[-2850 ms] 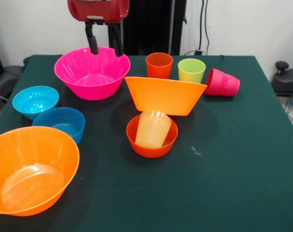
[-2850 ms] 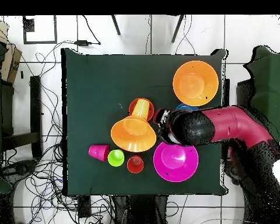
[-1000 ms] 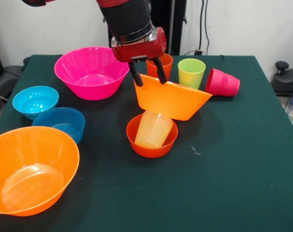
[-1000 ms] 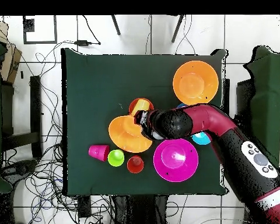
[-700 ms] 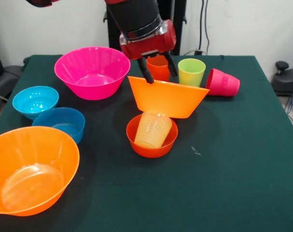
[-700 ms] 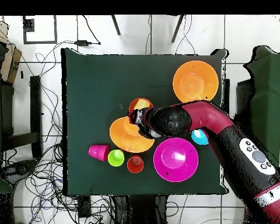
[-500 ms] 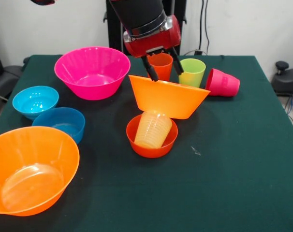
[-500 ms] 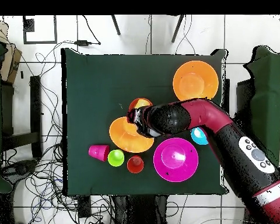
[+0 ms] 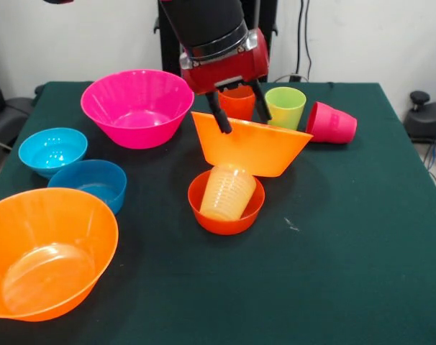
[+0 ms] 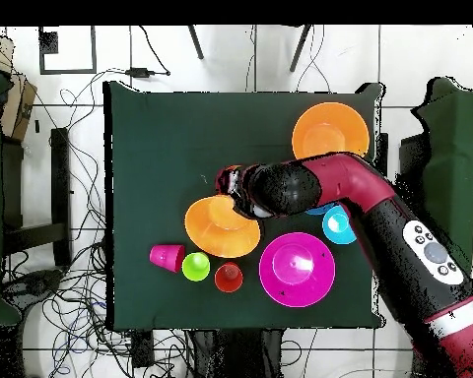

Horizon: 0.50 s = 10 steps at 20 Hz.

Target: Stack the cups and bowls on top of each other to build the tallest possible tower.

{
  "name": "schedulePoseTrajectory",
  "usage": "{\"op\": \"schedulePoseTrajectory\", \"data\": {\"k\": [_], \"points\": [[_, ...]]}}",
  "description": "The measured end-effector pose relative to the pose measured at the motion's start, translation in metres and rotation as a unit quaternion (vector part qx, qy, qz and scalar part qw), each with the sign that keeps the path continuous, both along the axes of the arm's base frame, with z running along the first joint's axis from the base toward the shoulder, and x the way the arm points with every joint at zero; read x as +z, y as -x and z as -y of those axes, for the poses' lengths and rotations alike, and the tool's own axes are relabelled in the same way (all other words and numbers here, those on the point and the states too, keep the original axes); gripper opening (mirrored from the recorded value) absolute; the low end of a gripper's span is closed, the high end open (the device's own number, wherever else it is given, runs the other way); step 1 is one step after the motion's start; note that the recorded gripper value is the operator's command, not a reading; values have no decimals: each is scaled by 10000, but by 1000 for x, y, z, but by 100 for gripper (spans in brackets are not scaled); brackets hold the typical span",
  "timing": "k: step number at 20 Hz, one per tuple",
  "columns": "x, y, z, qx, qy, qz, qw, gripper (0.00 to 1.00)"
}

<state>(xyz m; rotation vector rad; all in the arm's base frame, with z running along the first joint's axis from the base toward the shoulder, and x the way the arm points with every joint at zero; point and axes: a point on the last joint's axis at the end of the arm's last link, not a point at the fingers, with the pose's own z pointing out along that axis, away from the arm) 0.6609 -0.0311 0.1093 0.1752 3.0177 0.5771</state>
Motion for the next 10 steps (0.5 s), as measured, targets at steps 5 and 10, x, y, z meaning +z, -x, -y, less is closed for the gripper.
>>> {"op": "schedulePoseTrajectory", "data": {"k": [5,10], "points": [[-5,-19,10,200,651,388,9969,100],[4,-30,19,339,1141,659,9907,100]]}}
